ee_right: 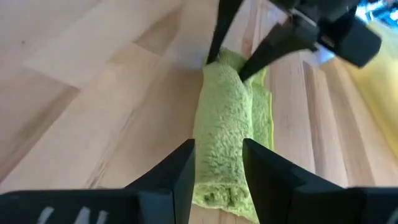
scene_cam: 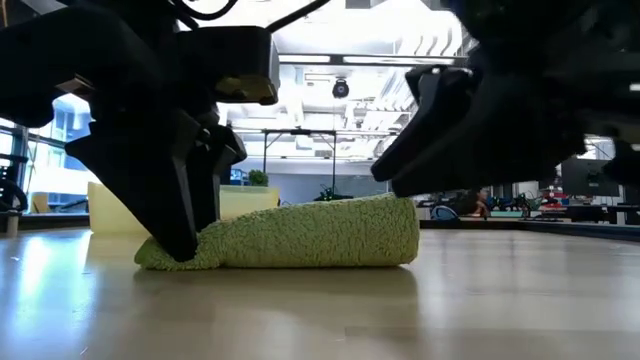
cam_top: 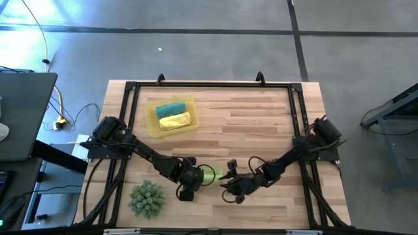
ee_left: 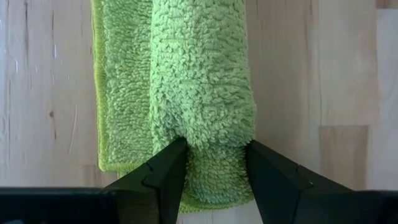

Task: Roll microfiber towels into tight, uniform cylinder then place into a basket
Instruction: Roll the green microfiber towel

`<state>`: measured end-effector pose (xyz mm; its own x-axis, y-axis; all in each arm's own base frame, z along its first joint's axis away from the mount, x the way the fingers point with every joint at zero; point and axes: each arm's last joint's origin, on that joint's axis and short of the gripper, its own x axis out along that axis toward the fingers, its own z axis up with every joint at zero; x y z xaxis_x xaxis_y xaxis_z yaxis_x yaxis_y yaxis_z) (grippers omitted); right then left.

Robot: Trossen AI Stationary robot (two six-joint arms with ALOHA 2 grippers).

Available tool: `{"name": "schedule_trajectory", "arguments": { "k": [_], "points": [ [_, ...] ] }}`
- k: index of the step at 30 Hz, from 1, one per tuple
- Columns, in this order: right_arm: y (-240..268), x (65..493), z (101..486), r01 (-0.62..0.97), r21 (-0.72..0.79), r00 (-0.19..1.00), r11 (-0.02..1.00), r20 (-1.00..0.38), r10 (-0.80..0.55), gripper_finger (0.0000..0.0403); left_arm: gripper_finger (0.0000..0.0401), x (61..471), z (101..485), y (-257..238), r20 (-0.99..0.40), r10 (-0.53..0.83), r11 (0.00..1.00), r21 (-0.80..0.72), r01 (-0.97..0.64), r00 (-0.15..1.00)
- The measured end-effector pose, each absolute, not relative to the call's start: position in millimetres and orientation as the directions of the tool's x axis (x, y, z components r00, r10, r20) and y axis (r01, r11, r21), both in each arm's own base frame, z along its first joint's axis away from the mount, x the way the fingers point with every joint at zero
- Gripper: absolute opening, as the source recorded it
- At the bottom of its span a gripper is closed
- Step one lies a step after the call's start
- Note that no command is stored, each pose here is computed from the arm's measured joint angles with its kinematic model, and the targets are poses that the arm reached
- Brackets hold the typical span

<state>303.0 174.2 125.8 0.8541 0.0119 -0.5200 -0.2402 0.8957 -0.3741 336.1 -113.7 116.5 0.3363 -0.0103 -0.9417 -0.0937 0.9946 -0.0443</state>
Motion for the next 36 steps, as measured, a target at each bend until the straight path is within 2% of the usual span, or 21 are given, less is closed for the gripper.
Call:
{"name": "schedule_trajectory", "arguments": {
  "k": [6,14,23,26,30,36],
  "points": [
    [167,308,114,-0.292,-0.263,0.809,0.920,-0.581,0.090,0.0124,0.0156,336,117,-114,-0.941,-0.014,0.989,-0.062,-0.134,0.338],
    [154,314,98,-0.256,-0.234,0.777,0.938,-0.627,0.056,0.0128,0.0156,337,117,-114,-0.941,-0.033,0.982,-0.093,-0.162,0.338],
    [145,318,88,-0.201,-0.189,0.750,0.961,-0.660,0.027,0.0201,0.0156,341,120,-114,-0.935,-0.138,0.960,-0.207,-0.187,0.325],
    [145,318,87,-0.176,-0.169,0.748,0.970,-0.663,0.021,0.0206,0.0156,341,126,-111,-0.930,-0.154,0.946,-0.236,-0.222,0.334],
    [145,317,86,-0.156,-0.153,0.740,0.976,-0.673,0.013,0.0168,0.0156,338,139,-106,-0.921,-0.166,0.941,-0.254,-0.222,0.353],
    [142,316,84,-0.094,-0.128,0.731,0.987,-0.682,-0.019,0.0048,0.0156,332,155,-103,-0.919,-0.175,0.938,-0.265,-0.224,0.353]
  ]
}}
